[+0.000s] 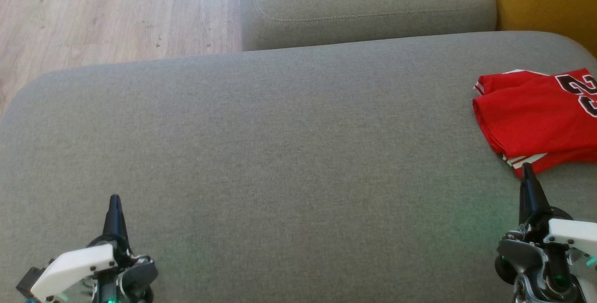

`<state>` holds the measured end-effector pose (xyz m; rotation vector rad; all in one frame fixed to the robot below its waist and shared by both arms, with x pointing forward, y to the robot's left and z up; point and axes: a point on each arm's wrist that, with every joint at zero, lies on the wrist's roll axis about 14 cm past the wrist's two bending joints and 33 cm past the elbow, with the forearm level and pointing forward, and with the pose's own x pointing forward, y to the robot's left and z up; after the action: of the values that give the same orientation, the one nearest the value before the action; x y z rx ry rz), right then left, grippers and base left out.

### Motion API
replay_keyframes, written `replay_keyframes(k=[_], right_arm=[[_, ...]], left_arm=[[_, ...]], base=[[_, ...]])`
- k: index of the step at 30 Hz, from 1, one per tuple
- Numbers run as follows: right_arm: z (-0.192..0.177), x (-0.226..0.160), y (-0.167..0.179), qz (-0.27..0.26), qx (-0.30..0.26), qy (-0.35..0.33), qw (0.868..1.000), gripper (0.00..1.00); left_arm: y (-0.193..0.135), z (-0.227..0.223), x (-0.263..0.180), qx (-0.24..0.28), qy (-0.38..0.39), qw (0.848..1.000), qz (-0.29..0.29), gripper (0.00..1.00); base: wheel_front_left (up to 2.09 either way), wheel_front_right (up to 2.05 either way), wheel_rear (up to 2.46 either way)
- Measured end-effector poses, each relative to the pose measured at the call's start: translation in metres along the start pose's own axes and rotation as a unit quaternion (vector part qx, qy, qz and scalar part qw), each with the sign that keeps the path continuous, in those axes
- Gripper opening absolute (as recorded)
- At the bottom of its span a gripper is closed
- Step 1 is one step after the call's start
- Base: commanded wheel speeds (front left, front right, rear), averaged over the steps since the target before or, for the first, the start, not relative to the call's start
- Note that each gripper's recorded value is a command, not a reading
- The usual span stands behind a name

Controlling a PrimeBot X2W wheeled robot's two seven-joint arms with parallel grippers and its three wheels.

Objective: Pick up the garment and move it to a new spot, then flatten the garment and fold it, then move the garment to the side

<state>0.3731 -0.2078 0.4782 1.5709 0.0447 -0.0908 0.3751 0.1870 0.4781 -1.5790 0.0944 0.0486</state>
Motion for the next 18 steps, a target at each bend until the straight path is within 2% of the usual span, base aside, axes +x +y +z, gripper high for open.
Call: replay_keyframes(k=[18], right_arm=[[0.0002, 0.0, 0.0, 0.0, 0.001, 0.0, 1.0, 0.0]], left_arm=[[-0.0002, 0.0025, -0.0002, -0.003, -0.004, 1.0, -0.001, 0.0]], base=[[0.0, 0.0, 0.0]])
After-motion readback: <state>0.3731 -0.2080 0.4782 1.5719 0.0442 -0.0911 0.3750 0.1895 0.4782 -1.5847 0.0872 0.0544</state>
